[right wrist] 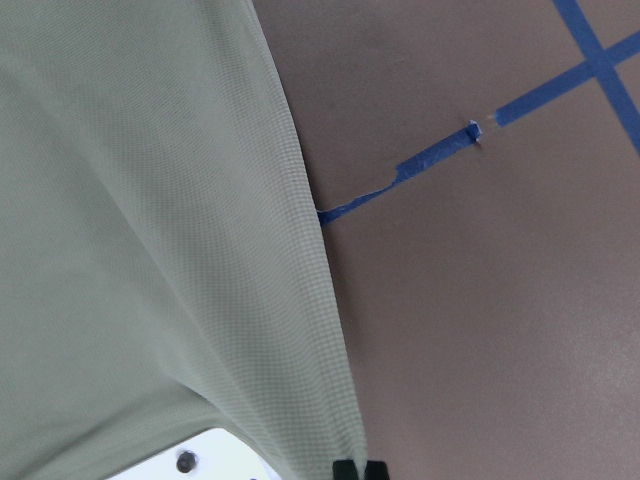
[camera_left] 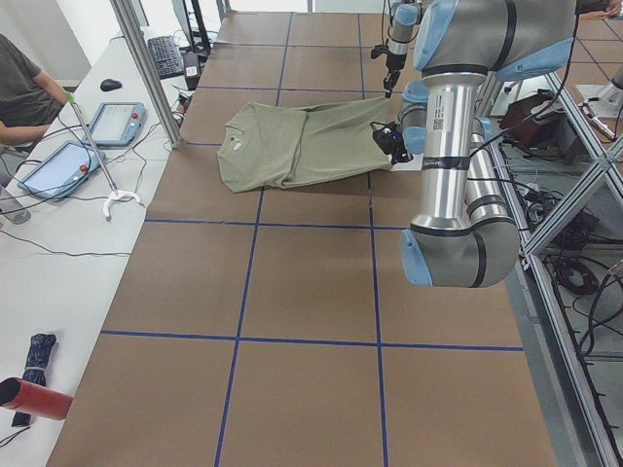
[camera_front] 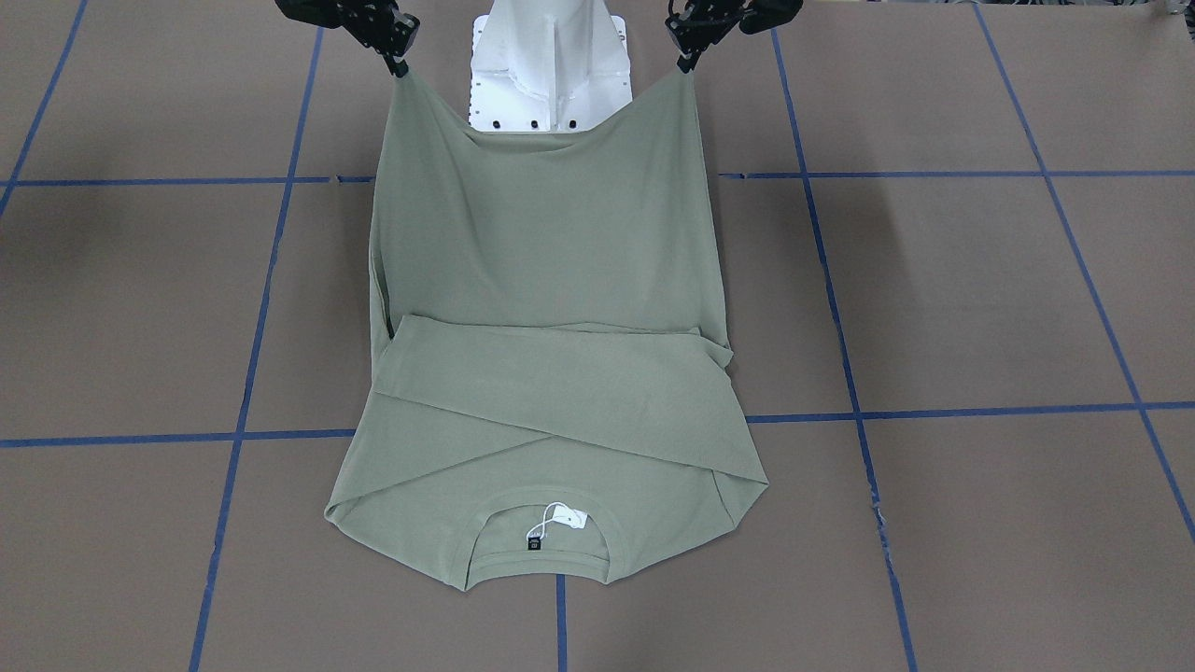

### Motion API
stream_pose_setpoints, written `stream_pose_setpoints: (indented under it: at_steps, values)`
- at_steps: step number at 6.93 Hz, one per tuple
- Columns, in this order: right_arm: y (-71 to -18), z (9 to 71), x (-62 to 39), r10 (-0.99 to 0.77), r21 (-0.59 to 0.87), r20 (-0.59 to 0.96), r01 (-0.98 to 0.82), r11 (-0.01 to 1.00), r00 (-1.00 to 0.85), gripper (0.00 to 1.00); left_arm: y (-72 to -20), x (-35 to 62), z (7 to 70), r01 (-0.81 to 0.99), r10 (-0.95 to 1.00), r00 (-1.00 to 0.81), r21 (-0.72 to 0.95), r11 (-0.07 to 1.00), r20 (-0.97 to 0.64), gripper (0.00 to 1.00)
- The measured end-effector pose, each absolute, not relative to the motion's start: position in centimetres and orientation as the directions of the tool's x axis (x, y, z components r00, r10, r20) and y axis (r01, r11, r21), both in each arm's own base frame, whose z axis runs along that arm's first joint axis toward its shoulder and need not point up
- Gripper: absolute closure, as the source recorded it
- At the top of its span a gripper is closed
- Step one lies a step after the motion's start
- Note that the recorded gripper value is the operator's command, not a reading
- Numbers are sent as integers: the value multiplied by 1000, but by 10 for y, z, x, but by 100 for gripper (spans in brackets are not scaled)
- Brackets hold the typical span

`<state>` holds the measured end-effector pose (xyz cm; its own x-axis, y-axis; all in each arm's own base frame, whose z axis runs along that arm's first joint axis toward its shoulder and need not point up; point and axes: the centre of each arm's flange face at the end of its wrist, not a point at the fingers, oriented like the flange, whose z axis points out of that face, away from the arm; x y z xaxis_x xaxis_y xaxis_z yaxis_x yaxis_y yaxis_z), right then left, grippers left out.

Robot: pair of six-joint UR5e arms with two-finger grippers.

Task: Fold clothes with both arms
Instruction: 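Lift both hem corners and fold them toward the collar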

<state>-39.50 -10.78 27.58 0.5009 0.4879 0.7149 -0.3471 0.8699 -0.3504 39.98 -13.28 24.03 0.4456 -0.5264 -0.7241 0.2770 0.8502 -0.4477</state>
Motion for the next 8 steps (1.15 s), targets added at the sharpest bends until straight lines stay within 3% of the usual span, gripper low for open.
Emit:
stream_pose_setpoints:
  at_steps: [2,4,8]
  values:
    - [-153,248,-361,539,-347,715,-444,826,446,100,-175,353,205,285,-533,351,-454,844,-770,100]
    - [-205,231,-357,528,-271,729,-526,806,435,100,-229,344,187,326,-453,303,-355,876,-839,100]
    - [-362,239,-386,452,-39,686,-591,805,570,100,-383,378,218,497,-351,382,-130,858,-855,100]
